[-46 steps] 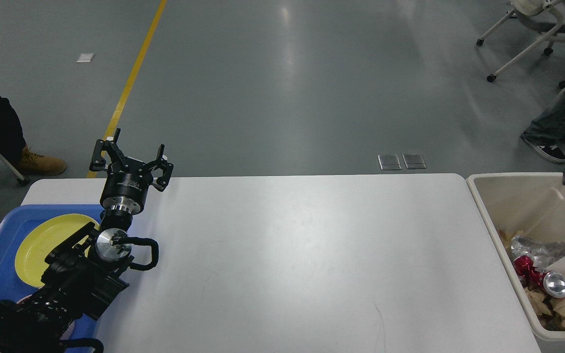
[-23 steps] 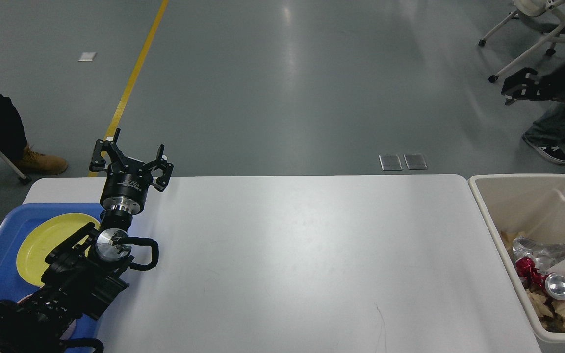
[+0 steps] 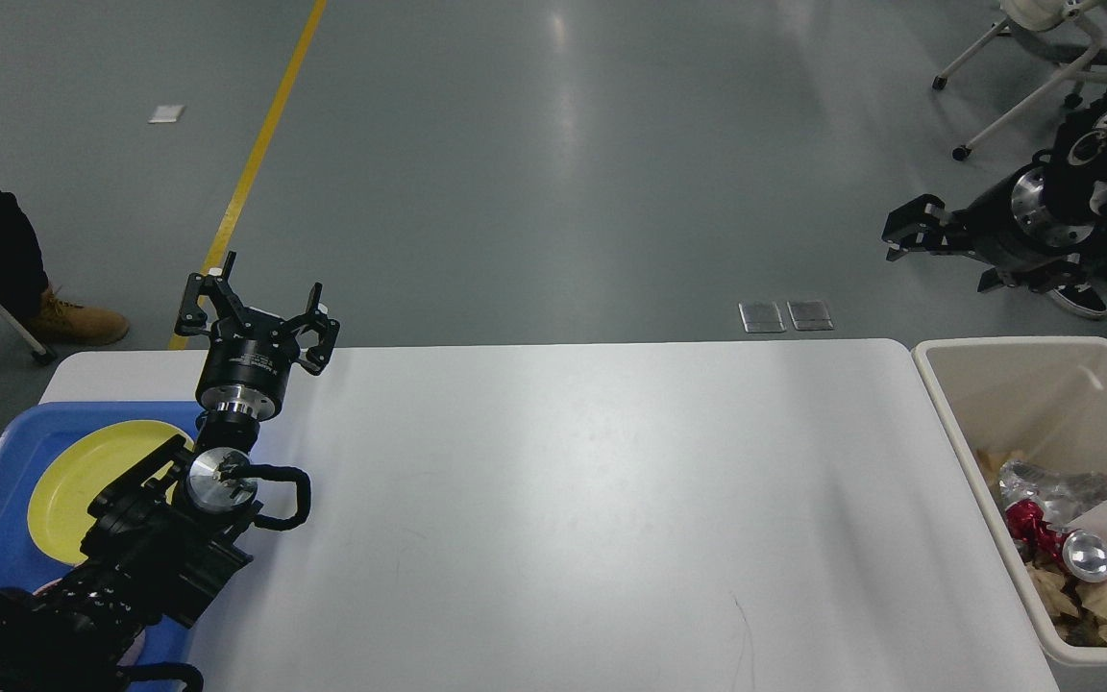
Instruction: Tidy desktop
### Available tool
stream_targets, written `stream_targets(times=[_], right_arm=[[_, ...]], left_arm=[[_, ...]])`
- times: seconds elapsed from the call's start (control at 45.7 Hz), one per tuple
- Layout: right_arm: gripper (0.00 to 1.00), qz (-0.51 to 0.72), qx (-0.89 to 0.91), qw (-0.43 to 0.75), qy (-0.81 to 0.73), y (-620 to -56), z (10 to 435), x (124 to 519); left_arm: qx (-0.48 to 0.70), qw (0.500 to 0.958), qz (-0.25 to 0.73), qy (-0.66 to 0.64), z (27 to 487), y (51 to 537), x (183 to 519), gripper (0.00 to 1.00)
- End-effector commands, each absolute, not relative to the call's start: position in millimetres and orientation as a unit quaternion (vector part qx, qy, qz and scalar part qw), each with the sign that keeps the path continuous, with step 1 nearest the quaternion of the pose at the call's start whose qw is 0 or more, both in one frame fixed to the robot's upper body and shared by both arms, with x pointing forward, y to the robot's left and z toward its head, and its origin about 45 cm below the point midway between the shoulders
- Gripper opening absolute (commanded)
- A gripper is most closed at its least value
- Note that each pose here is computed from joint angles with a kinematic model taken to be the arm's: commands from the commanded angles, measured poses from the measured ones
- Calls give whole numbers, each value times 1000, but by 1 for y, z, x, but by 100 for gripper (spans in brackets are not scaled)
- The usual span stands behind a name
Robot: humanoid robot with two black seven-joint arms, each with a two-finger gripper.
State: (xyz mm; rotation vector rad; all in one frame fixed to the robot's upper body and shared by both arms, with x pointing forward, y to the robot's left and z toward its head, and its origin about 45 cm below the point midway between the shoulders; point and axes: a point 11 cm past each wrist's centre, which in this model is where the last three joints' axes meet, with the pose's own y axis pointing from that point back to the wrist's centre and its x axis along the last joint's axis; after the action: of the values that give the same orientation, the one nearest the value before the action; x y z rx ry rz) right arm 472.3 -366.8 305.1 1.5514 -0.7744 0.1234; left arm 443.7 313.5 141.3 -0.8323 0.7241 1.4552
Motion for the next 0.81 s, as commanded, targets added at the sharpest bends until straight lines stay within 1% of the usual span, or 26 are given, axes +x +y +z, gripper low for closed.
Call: stream_targets(times=[0.0, 0.088, 0.153, 0.219, 0.35, 0.438, 0.504, 0.635, 0.788], right_arm=[[100, 60, 705, 566, -422, -335, 299, 499], [100, 10, 731, 475, -490, -324, 292, 512], [100, -52, 767, 382, -512, -300, 283, 517], [100, -114, 794, 301, -516, -279, 270, 515], [100, -213, 810, 181, -516, -261, 243, 506], [100, -261, 820, 127, -493, -226, 228, 500], [100, -289, 821, 85, -485, -209, 226, 499], [100, -318, 818, 40, -478, -199, 225, 498], [100, -333, 808, -4, -485, -199, 229, 501]], left_arm=[[-361, 611, 631, 314, 141, 314, 444, 96], [-361, 611, 631, 314, 141, 314, 444, 96], [-361, 611, 631, 314, 141, 313, 444, 96], [-361, 611, 631, 314, 141, 314, 444, 96], [-361, 611, 631, 314, 141, 314, 444, 96], [-361, 611, 631, 314, 141, 314, 444, 96], [-361, 611, 631, 314, 141, 314, 444, 96], [-361, 611, 631, 314, 141, 314, 444, 96], [-361, 611, 631, 314, 141, 314, 444, 96]])
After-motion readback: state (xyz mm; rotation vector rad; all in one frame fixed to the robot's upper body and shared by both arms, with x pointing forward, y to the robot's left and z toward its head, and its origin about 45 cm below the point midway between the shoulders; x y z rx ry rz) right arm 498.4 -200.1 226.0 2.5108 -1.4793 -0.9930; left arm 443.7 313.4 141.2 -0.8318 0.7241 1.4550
